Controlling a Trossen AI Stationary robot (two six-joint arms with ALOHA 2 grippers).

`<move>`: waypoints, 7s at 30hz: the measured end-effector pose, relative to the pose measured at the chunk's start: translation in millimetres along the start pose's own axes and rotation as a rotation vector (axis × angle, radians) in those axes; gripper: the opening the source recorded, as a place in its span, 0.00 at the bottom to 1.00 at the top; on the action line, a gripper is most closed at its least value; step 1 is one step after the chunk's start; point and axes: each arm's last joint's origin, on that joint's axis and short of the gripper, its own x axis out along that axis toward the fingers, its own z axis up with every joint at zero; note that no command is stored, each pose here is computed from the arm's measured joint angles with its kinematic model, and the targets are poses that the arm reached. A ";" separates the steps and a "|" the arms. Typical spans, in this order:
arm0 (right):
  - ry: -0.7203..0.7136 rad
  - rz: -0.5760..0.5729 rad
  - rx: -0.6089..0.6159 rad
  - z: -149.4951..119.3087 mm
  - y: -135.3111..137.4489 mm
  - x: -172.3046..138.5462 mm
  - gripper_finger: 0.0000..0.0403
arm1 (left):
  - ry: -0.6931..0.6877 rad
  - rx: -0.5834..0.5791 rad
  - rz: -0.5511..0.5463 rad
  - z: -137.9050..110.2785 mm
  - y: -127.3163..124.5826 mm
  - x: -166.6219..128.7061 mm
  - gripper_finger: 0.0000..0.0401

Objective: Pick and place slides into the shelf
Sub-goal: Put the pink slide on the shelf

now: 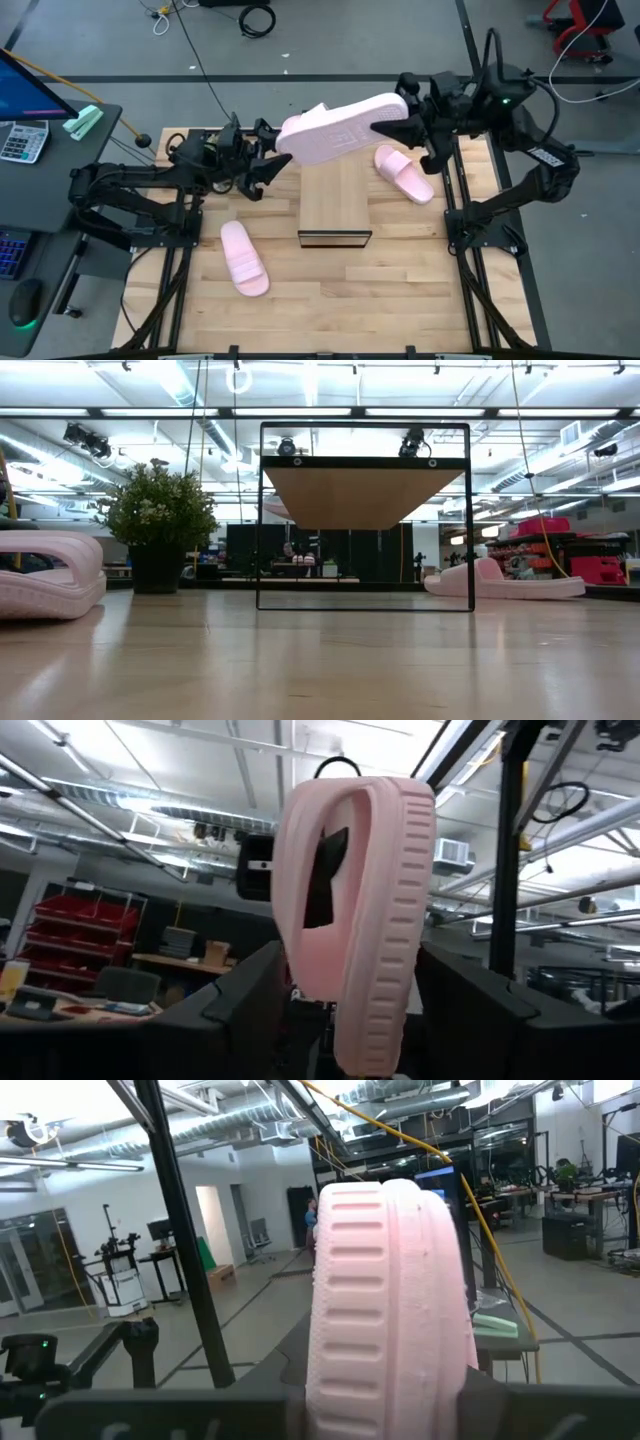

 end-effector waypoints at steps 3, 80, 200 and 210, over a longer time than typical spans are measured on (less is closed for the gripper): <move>-0.003 0.001 0.014 -1.9 -2.0 4.9 0.17 | 0.005 0.000 -0.026 -0.1 -0.8 0.0 0.52; 0.434 -0.207 0.034 -48.7 -11.4 -14.5 0.61 | 0.841 0.758 -0.022 -12.5 68.1 -60.3 0.10; 0.233 -0.480 1.185 -184.2 -236.8 -73.2 0.54 | 1.094 1.400 -0.406 -63.1 97.8 -59.3 0.10; 0.252 -0.473 1.171 -187.2 -230.9 -64.7 0.54 | 1.149 1.362 -0.348 -64.2 114.0 -63.7 0.10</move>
